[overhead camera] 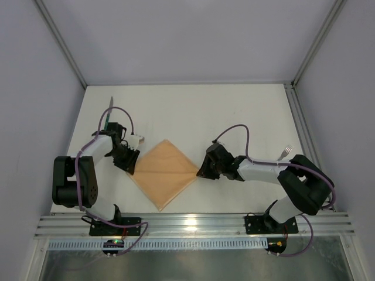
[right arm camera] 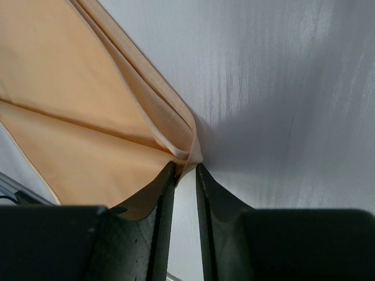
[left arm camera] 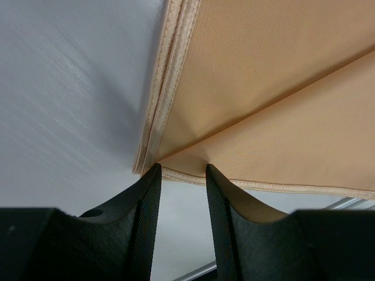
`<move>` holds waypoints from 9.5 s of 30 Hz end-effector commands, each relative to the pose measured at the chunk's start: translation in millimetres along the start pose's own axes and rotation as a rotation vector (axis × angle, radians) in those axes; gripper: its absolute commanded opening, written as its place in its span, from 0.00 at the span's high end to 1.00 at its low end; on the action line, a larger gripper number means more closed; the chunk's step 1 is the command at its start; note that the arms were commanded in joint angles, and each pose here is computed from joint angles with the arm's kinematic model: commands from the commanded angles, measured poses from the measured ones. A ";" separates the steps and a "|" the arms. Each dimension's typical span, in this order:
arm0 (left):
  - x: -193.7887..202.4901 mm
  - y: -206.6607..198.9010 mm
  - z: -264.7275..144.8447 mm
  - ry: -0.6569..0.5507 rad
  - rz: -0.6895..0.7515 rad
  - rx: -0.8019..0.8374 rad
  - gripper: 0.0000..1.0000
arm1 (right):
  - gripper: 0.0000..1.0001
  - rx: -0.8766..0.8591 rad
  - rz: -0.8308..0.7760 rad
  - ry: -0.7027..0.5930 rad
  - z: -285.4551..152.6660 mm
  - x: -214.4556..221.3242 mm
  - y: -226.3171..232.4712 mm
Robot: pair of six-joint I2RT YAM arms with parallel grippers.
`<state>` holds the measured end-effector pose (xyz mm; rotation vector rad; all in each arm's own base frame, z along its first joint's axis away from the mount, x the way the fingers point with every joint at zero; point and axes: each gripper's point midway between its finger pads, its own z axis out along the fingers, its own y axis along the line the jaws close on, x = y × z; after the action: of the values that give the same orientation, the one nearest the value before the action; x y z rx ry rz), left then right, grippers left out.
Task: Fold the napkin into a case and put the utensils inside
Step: Fold the square-folded napkin at the center of the board, then pick up the upper triangle-folded napkin from the center of the board, then turn over the upper triangle folded napkin at the center of the board.
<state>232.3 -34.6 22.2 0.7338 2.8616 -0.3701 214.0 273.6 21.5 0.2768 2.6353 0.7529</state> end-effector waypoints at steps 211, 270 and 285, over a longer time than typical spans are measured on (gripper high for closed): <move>-84.4 -208.4 21.1 -0.648 1.197 -0.447 0.28 | 0.96 -0.458 0.667 0.149 41.7 -2.1 90.2; -84.1 -217.0 -16.2 -0.510 1.066 -0.230 1.00 | 0.96 -0.270 0.458 -0.062 54.7 -84.5 52.0; -103.6 -237.9 -80.5 -0.498 1.014 -0.186 1.00 | 0.96 -0.238 0.248 -0.229 -15.9 -157.8 81.5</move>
<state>202.1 -254.6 136.8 1.6547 1.7123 -0.0283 331.9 307.8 76.2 0.6964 2.4061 1.1299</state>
